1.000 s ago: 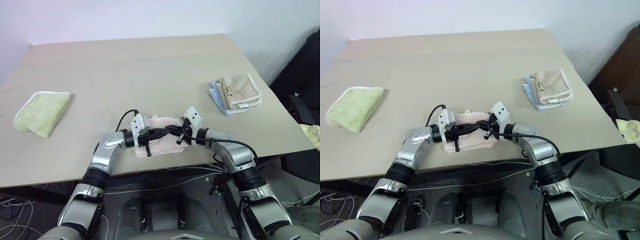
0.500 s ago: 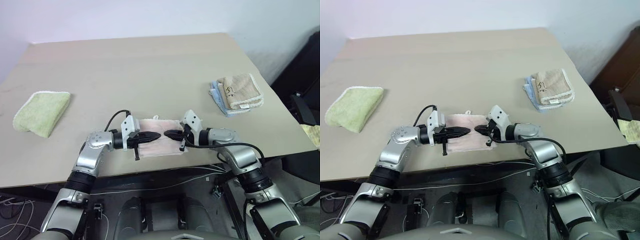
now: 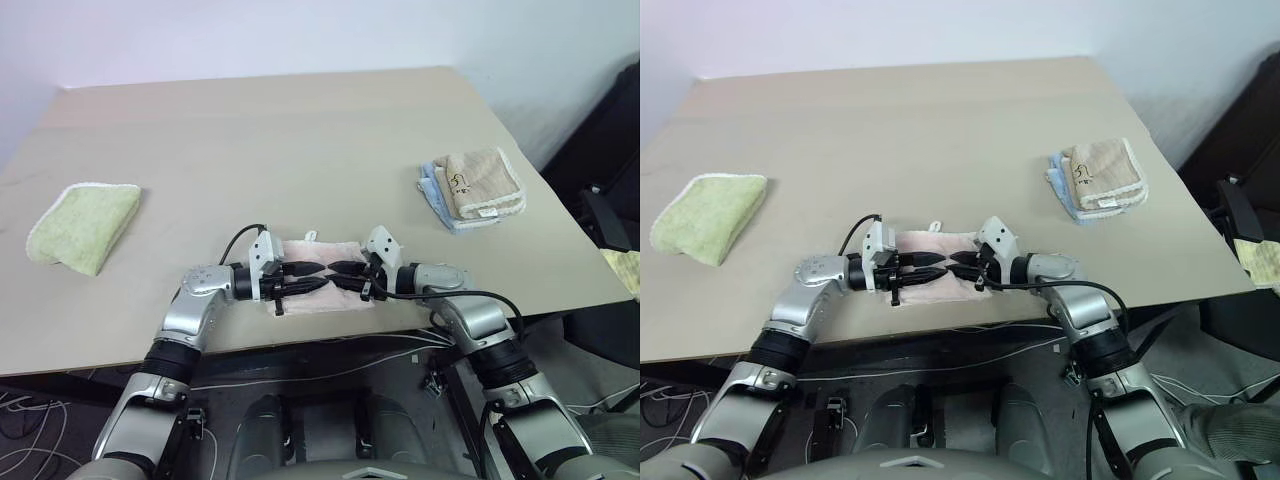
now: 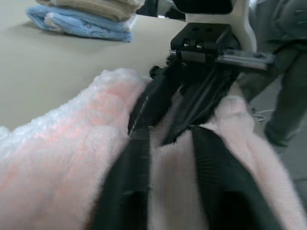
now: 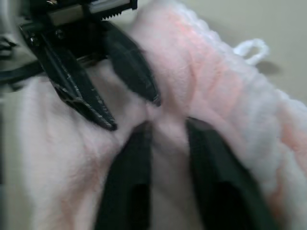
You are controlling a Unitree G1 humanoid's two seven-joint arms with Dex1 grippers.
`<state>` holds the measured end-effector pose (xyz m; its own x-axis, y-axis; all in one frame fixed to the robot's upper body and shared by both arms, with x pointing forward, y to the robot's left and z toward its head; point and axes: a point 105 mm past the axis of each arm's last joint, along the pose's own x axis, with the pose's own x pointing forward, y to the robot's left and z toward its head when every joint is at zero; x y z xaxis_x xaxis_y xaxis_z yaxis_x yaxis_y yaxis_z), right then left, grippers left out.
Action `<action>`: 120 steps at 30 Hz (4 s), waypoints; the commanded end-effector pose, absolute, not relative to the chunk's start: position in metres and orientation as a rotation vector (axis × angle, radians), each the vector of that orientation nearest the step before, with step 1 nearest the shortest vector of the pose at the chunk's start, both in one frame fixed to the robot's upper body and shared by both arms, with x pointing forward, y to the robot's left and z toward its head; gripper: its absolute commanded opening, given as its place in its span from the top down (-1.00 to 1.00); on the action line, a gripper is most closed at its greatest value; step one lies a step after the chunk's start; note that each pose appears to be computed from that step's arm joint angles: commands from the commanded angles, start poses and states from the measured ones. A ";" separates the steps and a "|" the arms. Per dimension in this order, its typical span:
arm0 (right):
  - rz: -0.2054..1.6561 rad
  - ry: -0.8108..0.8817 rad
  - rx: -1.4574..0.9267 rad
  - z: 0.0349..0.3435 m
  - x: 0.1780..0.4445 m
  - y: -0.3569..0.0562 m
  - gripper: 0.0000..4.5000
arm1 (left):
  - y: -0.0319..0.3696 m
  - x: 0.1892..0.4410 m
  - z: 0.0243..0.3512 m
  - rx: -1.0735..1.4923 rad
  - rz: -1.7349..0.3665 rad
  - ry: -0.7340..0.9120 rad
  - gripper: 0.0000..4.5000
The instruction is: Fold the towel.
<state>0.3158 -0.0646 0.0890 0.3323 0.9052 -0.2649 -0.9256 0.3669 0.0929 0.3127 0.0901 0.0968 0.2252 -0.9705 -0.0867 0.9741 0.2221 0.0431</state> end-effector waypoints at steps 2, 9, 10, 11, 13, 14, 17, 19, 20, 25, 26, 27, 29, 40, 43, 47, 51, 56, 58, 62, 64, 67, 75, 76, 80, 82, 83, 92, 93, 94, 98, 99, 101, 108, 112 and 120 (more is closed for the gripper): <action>1.309 0.222 -0.030 0.132 0.303 -0.067 -0.31 | 0.105 0.311 0.132 0.094 -1.321 -0.055 -0.42; 1.352 0.156 -0.036 0.174 0.299 -0.071 -0.99 | 0.131 0.311 0.174 0.056 -1.239 -0.087 -1.00; 1.349 0.155 -0.047 0.175 0.299 -0.073 -0.99 | 0.140 0.313 0.175 0.042 -1.199 -0.068 -1.00; 1.345 0.156 -0.054 0.176 0.299 -0.073 -0.99 | 0.145 0.314 0.175 0.033 -1.172 -0.051 -1.00; 1.338 0.159 -0.063 0.175 0.300 -0.074 -0.99 | 0.154 0.314 0.171 0.024 -1.134 -0.009 -1.00; 1.325 0.168 -0.061 0.174 0.300 -0.076 -0.99 | 0.165 0.313 0.161 0.026 -1.083 0.071 -1.00; 1.312 0.162 -0.023 0.172 0.297 -0.082 -0.99 | 0.194 0.309 0.149 -0.157 -0.904 0.247 -1.00; 1.310 0.166 -0.004 0.170 0.296 -0.082 -0.99 | 0.198 0.306 0.149 -0.215 -0.880 0.273 -1.00; 1.300 0.173 0.006 0.169 0.297 -0.082 -0.99 | 0.198 0.303 0.148 -0.260 -0.880 0.298 -1.00; 1.256 0.198 0.037 0.162 0.302 -0.082 -0.99 | 0.184 0.291 0.139 -0.490 -0.895 0.438 -1.00; 1.248 0.196 0.044 0.162 0.303 -0.082 -0.99 | 0.177 0.287 0.136 -0.536 -0.921 0.471 -1.00; 1.243 0.195 0.048 0.162 0.304 -0.082 -0.99 | 0.172 0.284 0.135 -0.567 -0.937 0.493 -1.00; 1.233 0.194 0.055 0.162 0.304 -0.081 -0.99 | 0.161 0.277 0.130 -0.624 -0.972 0.556 -1.00; 1.122 0.205 0.017 0.159 0.311 -0.100 -0.99 | 0.118 0.281 0.098 -0.761 -0.962 0.714 -1.00; 1.106 0.205 0.012 0.157 0.309 -0.101 -0.99 | 0.116 0.288 0.101 -0.777 -0.955 0.707 -1.00; 1.093 0.201 0.020 0.158 0.303 -0.104 -0.99 | 0.141 0.286 0.108 -0.786 -0.922 0.718 -1.00; 1.071 0.208 0.014 0.156 0.304 -0.107 -0.99 | 0.157 0.277 0.109 -0.793 -0.908 0.759 -1.00; 1.065 0.208 0.010 0.157 0.306 -0.107 -0.99 | 0.168 0.277 0.108 -0.786 -0.878 0.795 -1.00; 1.061 0.209 0.008 0.156 0.307 -0.107 -0.99 | 0.166 0.279 0.105 -0.804 -0.873 0.811 -1.00; 1.061 0.210 0.010 0.157 0.308 -0.105 -0.99 | 0.149 0.278 0.090 -0.814 -0.873 0.885 -1.00; 1.055 0.213 0.010 0.157 0.309 -0.106 -0.99 | 0.132 0.276 0.086 -0.819 -0.913 0.907 -1.00; 1.043 0.211 0.010 0.158 0.311 -0.107 -0.99 | 0.115 0.278 0.088 -0.849 -0.956 0.910 -1.00; 1.003 0.209 0.024 0.162 0.314 -0.111 -0.99 | 0.086 0.293 0.094 -0.874 -0.998 0.935 -1.00; 0.998 0.207 0.025 0.162 0.314 -0.111 -0.99 | 0.084 0.295 0.095 -0.873 -0.999 0.939 -1.00; 0.975 0.199 0.030 0.162 0.315 -0.112 -0.99 | 0.070 0.299 0.099 -0.868 -1.026 0.958 -1.00; 0.967 0.193 0.033 0.162 0.315 -0.113 -0.99 | 0.066 0.299 0.100 -0.867 -1.043 0.964 -1.00; 0.962 0.190 0.033 0.163 0.315 -0.113 -0.99 | 0.064 0.299 0.100 -0.862 -1.049 0.970 -1.00; 0.937 0.197 0.025 0.162 0.313 -0.120 -0.99 | 0.069 0.294 0.106 -0.808 -1.084 0.975 -1.00; 0.932 0.198 0.027 0.161 0.313 -0.120 -0.99 | 0.068 0.290 0.102 -0.771 -1.086 0.996 -1.00; 0.929 0.198 0.029 0.161 0.313 -0.121 -0.99 | 0.067 0.286 0.099 -0.745 -1.087 1.012 -1.00; 0.921 0.198 0.035 0.160 0.313 -0.120 -1.00 | 0.061 0.287 0.091 -0.724 -1.059 1.033 -0.83; 0.917 0.197 0.036 0.160 0.313 -0.121 -1.00 | 0.060 0.287 0.089 -0.709 -1.051 1.036 -0.70; 0.910 0.194 0.037 0.160 0.314 -0.121 -1.00 | 0.060 0.287 0.088 -0.701 -1.040 1.039 -0.43; 0.888 0.180 0.044 0.162 0.319 -0.123 -1.00 | 0.068 0.291 0.087 -0.721 -1.007 1.032 0.65; 0.891 0.178 0.048 0.163 0.319 -0.122 -1.00 | 0.070 0.290 0.087 -0.735 -1.008 1.021 0.99; 0.883 0.147 0.072 0.171 0.322 -0.125 -1.00 | 0.099 0.293 0.103 -0.743 -0.987 0.939 0.99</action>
